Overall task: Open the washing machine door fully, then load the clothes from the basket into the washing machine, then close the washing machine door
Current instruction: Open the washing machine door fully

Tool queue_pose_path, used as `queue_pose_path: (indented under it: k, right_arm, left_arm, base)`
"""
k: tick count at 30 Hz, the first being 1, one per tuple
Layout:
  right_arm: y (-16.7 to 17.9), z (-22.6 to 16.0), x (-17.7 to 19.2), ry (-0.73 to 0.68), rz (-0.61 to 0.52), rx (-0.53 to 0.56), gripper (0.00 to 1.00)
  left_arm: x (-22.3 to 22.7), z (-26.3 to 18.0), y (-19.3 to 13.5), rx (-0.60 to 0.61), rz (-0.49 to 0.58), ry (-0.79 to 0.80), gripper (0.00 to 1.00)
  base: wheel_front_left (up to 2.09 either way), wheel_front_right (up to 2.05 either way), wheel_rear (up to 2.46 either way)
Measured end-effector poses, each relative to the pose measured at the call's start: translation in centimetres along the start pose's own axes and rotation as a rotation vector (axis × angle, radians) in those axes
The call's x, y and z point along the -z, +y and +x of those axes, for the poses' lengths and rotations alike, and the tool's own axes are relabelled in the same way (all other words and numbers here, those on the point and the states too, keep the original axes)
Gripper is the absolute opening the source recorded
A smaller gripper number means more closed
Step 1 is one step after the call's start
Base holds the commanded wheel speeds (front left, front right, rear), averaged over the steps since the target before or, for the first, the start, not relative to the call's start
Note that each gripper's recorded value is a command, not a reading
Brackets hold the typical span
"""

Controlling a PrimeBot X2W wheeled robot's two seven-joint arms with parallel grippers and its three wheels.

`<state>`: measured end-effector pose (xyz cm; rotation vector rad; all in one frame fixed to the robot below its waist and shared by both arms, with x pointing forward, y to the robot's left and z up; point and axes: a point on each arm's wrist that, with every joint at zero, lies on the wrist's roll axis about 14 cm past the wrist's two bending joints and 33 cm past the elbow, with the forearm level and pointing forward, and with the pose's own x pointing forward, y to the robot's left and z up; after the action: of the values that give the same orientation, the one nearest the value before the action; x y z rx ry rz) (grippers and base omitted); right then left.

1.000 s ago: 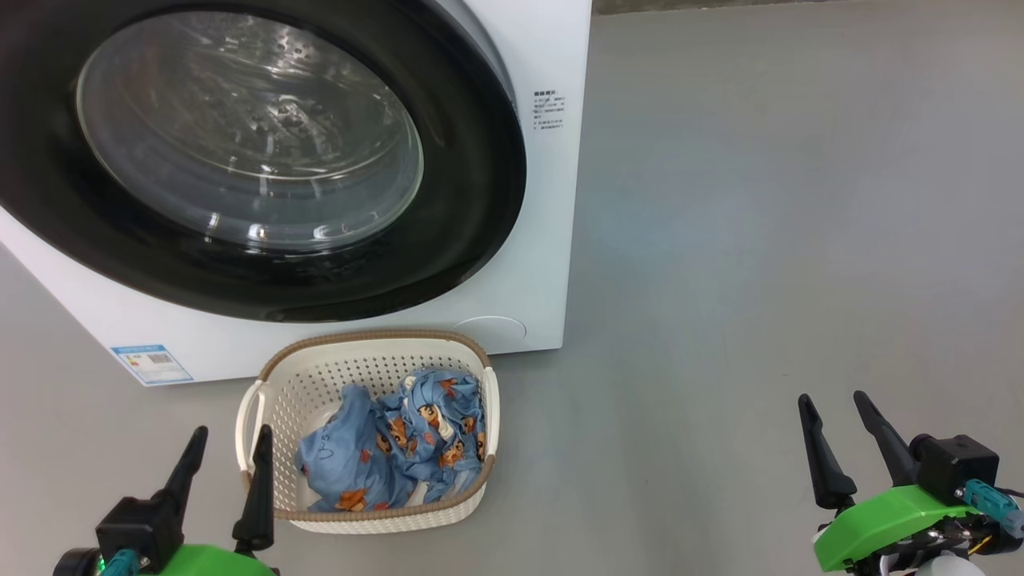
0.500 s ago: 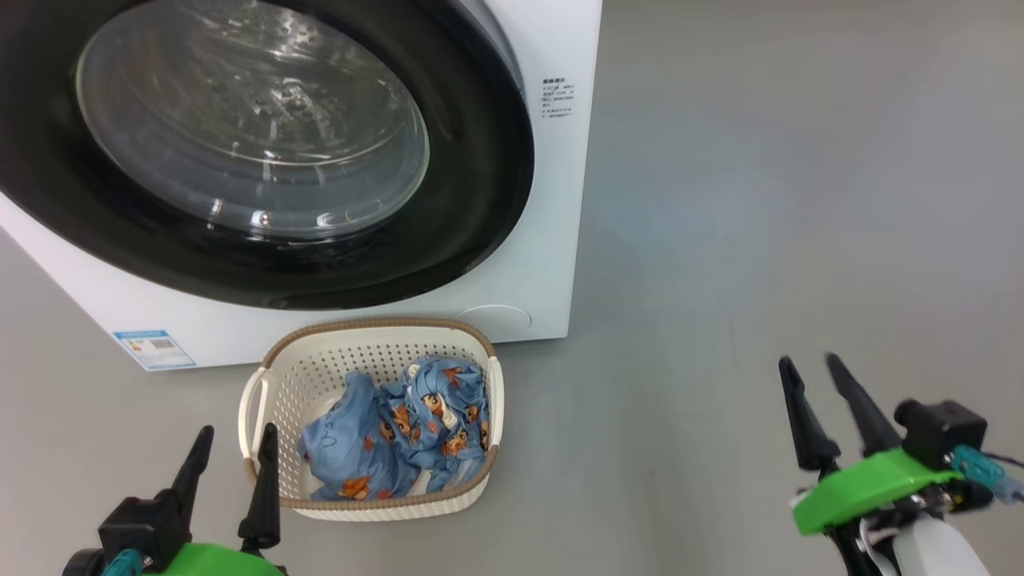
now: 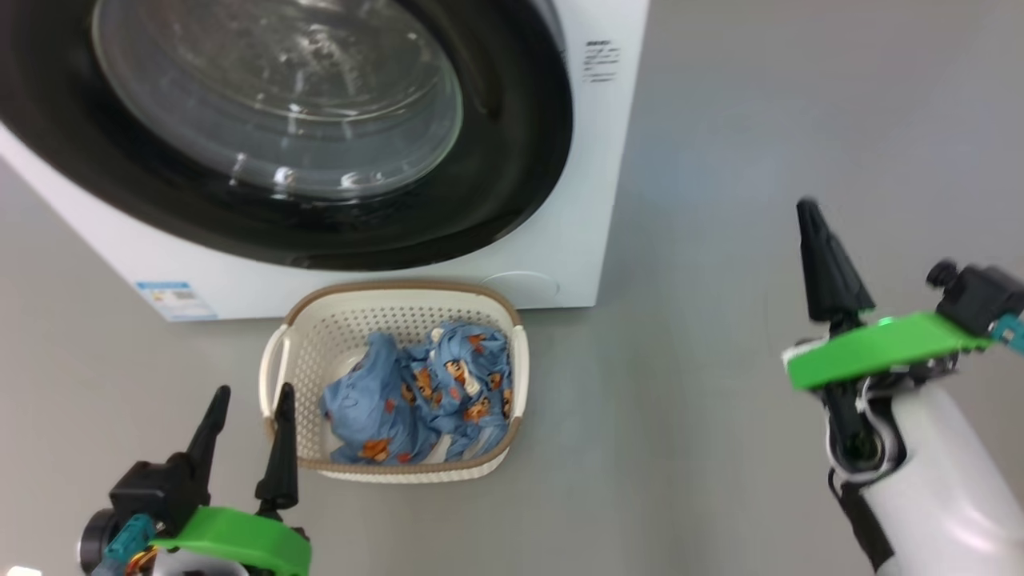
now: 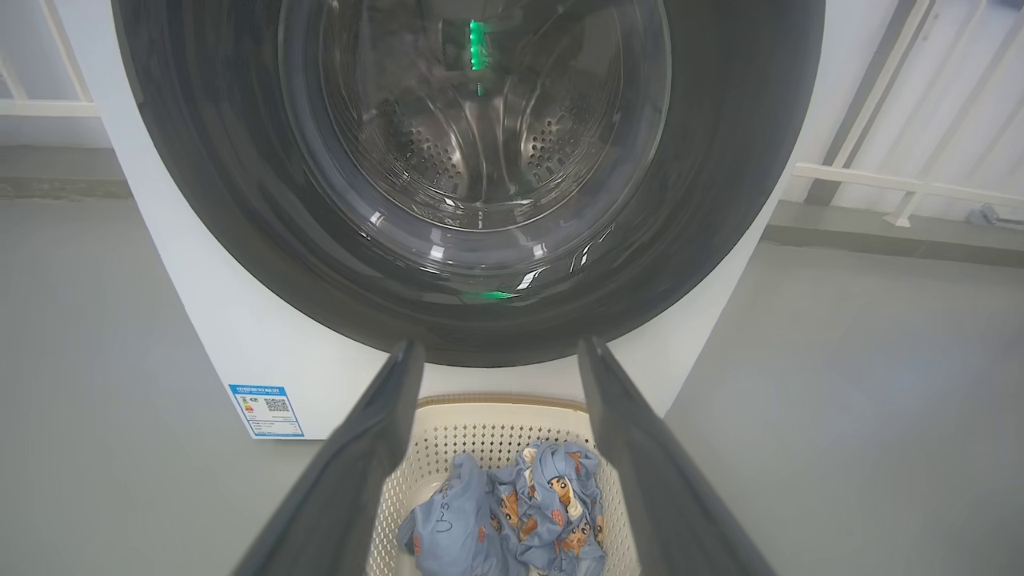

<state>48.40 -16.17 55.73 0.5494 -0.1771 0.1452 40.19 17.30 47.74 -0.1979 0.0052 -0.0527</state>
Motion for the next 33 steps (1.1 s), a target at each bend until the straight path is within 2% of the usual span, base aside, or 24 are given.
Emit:
queue_pose_path:
  k: [14,24,33]
  right_arm:
    - [2.4,7.1,1.2,0.050,0.336,-0.072,0.00]
    - [5.5,10.8,2.2,0.213,0.547,-0.202,0.00]
    - [6.8,13.6,4.2,0.404,0.663,-0.281,0.00]
  left_arm:
    - [1.0,0.2,0.5,-0.032,-0.033,0.027,1.00]
    - [1.6,1.6,1.0,-0.043,-0.037,0.038,1.00]
    - [2.5,2.7,1.5,-0.061,-0.047,0.055,1.00]
  base:
    - [0.00,0.00,0.00]
    - [0.00,0.00,0.00]
    - [0.00,0.00,0.00]
